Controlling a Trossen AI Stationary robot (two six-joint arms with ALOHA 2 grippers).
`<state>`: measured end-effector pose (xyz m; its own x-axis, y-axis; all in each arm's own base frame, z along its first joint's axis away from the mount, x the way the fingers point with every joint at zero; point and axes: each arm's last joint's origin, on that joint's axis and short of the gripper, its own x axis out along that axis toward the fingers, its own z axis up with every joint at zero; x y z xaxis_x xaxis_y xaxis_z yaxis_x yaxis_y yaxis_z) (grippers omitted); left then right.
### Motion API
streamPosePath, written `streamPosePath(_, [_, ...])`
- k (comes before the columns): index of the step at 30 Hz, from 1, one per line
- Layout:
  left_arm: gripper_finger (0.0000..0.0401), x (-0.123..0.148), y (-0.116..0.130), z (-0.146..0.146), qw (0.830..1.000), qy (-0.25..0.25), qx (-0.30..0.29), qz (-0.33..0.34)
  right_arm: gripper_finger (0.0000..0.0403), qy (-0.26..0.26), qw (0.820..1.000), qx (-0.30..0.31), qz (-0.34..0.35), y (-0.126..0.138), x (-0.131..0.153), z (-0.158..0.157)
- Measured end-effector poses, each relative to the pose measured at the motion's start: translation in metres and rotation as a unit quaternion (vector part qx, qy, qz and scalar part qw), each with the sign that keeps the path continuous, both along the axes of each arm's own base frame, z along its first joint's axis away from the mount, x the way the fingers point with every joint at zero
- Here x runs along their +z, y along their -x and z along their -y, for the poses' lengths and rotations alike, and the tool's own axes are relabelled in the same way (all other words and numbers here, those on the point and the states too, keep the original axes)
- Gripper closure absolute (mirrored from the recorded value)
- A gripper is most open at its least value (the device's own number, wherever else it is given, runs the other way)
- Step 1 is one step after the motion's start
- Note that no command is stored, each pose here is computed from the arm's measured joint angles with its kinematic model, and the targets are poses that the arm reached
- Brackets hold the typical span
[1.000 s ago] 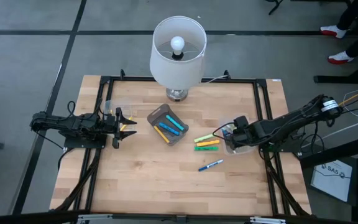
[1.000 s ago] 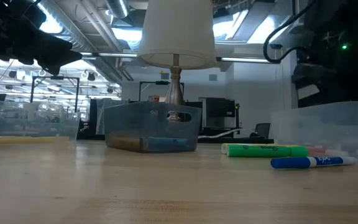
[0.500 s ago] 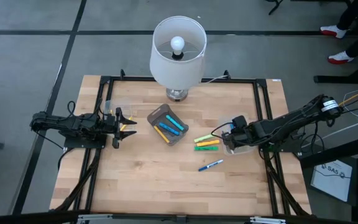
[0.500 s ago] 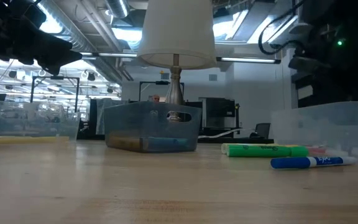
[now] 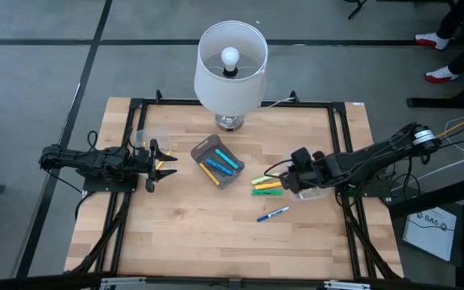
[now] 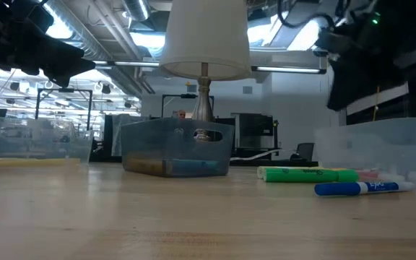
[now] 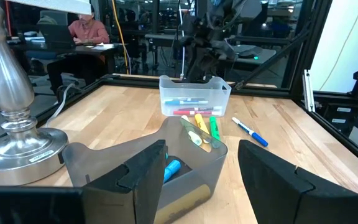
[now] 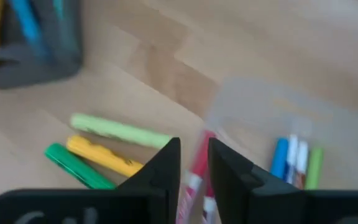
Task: Pick & Place Markers
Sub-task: Put the green marker into the black bin
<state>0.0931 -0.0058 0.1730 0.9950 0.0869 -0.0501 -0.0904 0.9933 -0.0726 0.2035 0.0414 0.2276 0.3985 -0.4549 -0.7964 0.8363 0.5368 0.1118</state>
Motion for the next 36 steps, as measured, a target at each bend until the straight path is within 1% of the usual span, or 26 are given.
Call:
streamPosePath(4, [0.0205,0.0,0.0,0.0,1.0,0.0,0.0,0.0,0.0306,0.033,0.999,0.027,0.012,-0.014,0.01,-0.003])
streamPosePath(12, [0.0205,0.0,0.0,0.0,1.0,0.0,0.0,0.0,0.0286,0.068,0.992,0.096,0.034,-0.038,0.018,-0.009])
streamPosePath(16, [0.0205,0.0,0.0,0.0,1.0,0.0,0.0,0.0,0.0285,0.092,0.984,0.14,0.058,-0.05,0.02,-0.013])
streamPosePath(20, [0.0205,0.0,0.0,0.0,1.0,0.0,0.0,0.0,0.0285,0.127,0.971,0.192,0.068,-0.062,0.02,-0.017])
streamPosePath(24, [0.0205,0.0,0.0,0.0,1.0,0.0,0.0,0.0,0.0285,0.15,0.96,0.223,0.083,-0.074,0.018,-0.023])
streamPosePath(31, [0.0205,0.0,0.0,0.0,1.0,0.0,0.0,0.0,0.0285,0.164,0.95,0.25,0.091,-0.086,0.008,-0.034])
streamPosePath(36, [0.0205,0.0,0.0,0.0,1.0,0.0,0.0,0.0,0.0285,0.151,0.947,0.272,0.076,-0.09,-0.002,-0.04])
